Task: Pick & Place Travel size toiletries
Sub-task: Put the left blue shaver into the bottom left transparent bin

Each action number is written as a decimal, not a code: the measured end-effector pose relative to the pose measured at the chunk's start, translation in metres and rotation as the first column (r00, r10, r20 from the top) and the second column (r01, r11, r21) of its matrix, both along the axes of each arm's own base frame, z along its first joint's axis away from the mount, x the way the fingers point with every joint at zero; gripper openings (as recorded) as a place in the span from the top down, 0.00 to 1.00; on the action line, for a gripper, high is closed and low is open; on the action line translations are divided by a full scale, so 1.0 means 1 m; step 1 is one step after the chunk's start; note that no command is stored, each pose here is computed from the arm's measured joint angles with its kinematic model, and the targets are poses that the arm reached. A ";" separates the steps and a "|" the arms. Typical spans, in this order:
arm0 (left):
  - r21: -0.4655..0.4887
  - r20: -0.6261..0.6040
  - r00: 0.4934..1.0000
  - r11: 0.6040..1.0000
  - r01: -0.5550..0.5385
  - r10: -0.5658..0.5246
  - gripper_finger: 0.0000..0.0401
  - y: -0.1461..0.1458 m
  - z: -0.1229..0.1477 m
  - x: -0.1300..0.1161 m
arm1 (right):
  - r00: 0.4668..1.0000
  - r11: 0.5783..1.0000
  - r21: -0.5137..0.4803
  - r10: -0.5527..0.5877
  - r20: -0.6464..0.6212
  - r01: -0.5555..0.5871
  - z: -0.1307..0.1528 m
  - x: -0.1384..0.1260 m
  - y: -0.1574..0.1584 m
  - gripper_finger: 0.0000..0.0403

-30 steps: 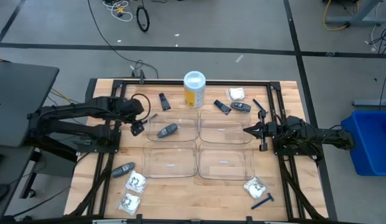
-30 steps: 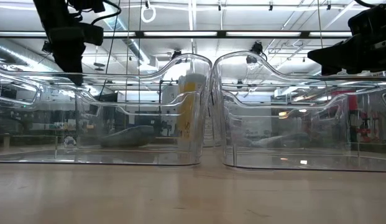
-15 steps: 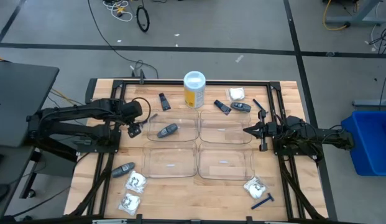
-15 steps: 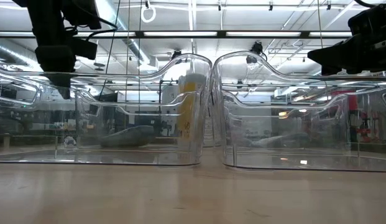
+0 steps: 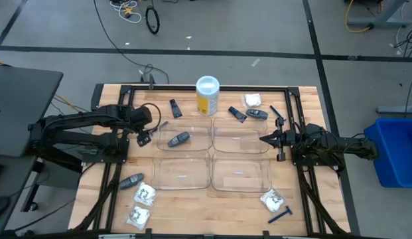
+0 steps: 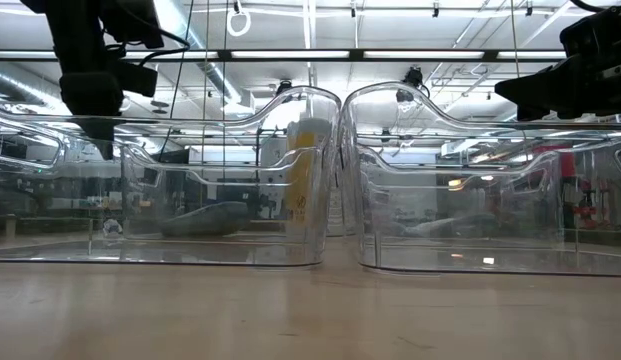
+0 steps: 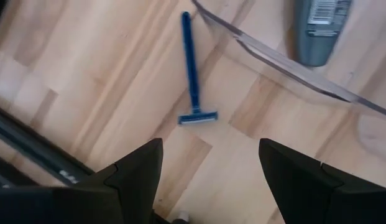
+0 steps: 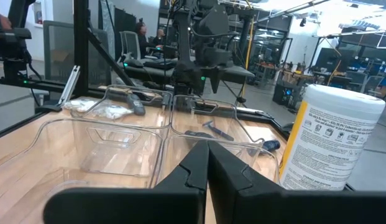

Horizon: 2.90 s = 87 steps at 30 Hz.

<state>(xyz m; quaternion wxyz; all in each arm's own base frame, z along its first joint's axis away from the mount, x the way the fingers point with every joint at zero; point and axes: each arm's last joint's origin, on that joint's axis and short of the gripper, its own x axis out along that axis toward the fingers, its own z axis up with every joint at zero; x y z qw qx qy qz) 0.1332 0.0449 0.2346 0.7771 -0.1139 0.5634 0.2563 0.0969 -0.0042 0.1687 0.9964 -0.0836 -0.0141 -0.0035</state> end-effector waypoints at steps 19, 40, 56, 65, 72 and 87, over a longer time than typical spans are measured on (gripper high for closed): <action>-0.056 -0.137 0.990 0.998 -0.042 0.034 0.32 0.009 -0.015 0.010 | 1.000 1.000 0.000 0.000 0.000 0.000 0.000 0.000 0.000 0.97; -0.115 -0.070 0.996 0.991 -0.067 0.059 0.09 0.029 -0.015 0.008 | 1.000 1.000 0.000 0.000 0.000 0.000 0.000 0.000 0.000 0.97; -0.116 -0.208 0.971 0.983 -0.142 0.115 0.09 0.041 -0.036 0.019 | 1.000 1.000 0.000 0.000 0.000 0.000 0.000 0.000 0.000 0.97; -0.138 -0.155 0.988 0.990 -0.034 0.012 0.09 0.042 -0.035 0.024 | 1.000 1.000 0.000 0.000 0.000 0.000 0.000 0.000 0.000 0.97; -0.134 -0.149 0.988 0.991 0.021 -0.041 0.09 0.045 -0.035 0.023 | 1.000 1.000 0.000 0.000 0.000 0.000 0.000 0.000 0.000 0.97; -0.165 -0.250 0.934 0.962 0.219 -0.255 0.09 0.052 -0.051 0.031 | 1.000 1.000 0.000 0.000 0.000 0.000 0.000 0.000 0.000 0.97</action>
